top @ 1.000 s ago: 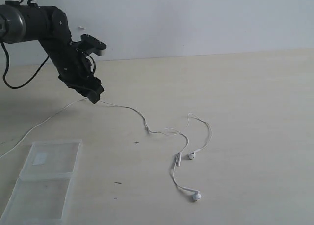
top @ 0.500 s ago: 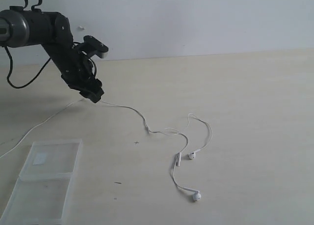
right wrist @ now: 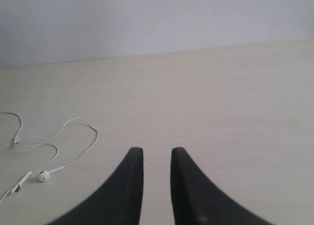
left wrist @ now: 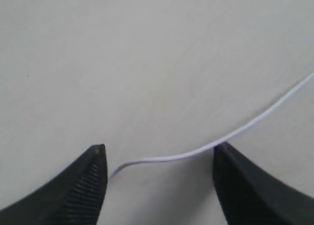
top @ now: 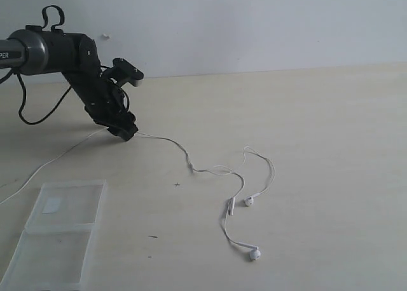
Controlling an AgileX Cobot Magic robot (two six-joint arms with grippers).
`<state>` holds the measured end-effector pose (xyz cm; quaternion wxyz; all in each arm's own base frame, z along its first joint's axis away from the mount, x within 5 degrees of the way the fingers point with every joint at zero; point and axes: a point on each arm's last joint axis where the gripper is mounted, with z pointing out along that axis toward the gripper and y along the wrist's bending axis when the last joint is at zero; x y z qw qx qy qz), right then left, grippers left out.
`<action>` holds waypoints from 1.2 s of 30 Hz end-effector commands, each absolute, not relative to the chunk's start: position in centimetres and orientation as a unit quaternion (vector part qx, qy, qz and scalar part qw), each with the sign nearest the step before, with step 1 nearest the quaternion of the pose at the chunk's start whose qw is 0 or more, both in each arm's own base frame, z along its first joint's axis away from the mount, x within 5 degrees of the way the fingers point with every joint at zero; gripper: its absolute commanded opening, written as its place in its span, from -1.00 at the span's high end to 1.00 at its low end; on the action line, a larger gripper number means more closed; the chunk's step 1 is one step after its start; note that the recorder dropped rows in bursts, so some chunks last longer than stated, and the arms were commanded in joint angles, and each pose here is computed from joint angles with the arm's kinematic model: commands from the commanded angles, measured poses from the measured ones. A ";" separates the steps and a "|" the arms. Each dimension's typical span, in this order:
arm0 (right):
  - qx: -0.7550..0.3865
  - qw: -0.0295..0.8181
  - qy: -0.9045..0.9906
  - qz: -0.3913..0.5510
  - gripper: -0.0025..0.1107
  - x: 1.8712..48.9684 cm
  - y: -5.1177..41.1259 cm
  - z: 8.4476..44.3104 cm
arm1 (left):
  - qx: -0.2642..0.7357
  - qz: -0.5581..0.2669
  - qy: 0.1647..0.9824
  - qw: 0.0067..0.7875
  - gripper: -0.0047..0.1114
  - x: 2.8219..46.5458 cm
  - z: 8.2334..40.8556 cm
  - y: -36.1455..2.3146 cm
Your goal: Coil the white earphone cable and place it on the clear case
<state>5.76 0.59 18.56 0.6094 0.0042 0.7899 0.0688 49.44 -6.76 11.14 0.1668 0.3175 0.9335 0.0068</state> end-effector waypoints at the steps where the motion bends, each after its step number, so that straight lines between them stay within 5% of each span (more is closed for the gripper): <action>1: 0.006 0.613 0.787 0.067 0.58 5.7 0.6 18.5 | 0.319 0.010 0.931 0.178 -0.12 49.7 11.2 -6.9; 6: 0.006 0.613 0.787 0.067 0.58 5.7 0.6 18.5 | 0.315 0.009 0.933 0.175 0.07 49.7 11.2 -6.9; 12: 0.006 0.613 0.787 0.067 0.58 5.7 0.6 18.5 | 0.293 0.004 0.941 0.172 0.92 49.6 11.2 -6.9; 21: 0.006 0.613 0.787 0.067 0.58 5.7 0.6 18.5 | 0.303 0.016 0.934 0.191 0.90 49.6 13.4 -6.7; 28: 0.006 0.613 0.787 0.067 0.58 5.7 0.6 18.5 | 0.324 0.024 0.924 0.203 0.01 49.9 13.5 -6.7; 36: 0.006 0.613 0.787 0.067 0.58 5.7 0.6 18.5 | 0.360 0.029 0.913 0.193 -0.03 49.8 12.6 -6.8</action>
